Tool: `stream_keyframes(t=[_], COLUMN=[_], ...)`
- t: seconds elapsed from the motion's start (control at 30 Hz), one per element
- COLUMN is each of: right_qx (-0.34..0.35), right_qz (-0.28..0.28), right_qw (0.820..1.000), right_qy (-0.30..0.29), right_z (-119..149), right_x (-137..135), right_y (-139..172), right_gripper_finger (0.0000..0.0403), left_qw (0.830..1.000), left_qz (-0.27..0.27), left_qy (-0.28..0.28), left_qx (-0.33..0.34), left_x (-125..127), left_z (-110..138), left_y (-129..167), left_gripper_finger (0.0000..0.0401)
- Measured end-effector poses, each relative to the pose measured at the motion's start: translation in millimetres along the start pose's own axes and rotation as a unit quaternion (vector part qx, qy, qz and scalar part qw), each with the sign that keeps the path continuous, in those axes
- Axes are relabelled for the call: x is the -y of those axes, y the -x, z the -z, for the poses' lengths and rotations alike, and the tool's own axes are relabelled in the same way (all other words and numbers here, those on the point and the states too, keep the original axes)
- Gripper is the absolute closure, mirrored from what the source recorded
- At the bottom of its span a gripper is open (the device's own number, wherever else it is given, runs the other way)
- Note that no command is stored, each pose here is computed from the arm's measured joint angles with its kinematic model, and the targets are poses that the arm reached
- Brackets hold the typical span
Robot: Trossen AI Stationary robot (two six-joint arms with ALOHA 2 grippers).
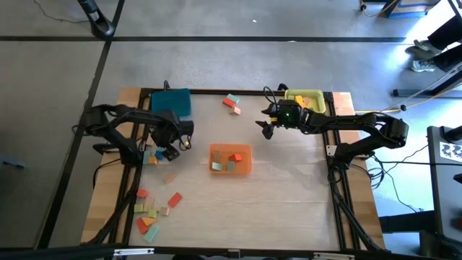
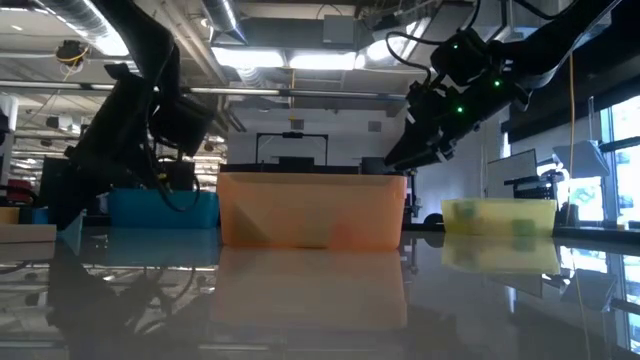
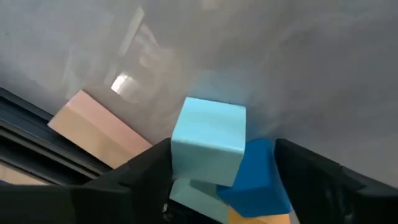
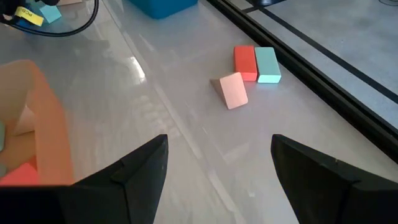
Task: Sort blocks by size
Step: Put the light blue cube block into the yellow bin
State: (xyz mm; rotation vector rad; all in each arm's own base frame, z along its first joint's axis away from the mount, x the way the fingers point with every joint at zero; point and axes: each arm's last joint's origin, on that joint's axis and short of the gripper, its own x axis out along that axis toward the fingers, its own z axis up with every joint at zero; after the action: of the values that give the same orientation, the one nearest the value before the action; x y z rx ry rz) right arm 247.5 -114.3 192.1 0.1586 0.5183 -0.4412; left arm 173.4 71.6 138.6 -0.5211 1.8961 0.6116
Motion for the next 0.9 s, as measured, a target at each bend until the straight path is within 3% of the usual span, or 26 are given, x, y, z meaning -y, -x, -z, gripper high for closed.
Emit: stream_keyframes(t=[0.37,0.6,0.77,0.9], right_qx=[-0.021,-0.019,-0.018,-0.012], right_qz=[0.001,0.003,0.002,-0.014], right_qw=[1.000,0.999,1.000,1.000], right_qy=[-0.012,-0.026,-0.024,-0.016], right_z=[4,4,3,2], right_x=[0,0,0,-1], right_y=[0,0,0,0], right_gripper_finger=[0.0121,0.0121,0.0121,0.0121], left_qw=[0.999,0.996,0.982,0.957], left_qz=[0.007,0.010,0.013,0.026], left_qy=[-0.039,-0.076,-0.137,-0.158], left_qx=[0.013,0.036,0.131,0.241], left_x=[0,2,8,7], left_z=[-6,-11,-13,-12], left_y=[-2,12,36,62], left_gripper_finger=[0.0266,0.0274,0.0261,0.0268])
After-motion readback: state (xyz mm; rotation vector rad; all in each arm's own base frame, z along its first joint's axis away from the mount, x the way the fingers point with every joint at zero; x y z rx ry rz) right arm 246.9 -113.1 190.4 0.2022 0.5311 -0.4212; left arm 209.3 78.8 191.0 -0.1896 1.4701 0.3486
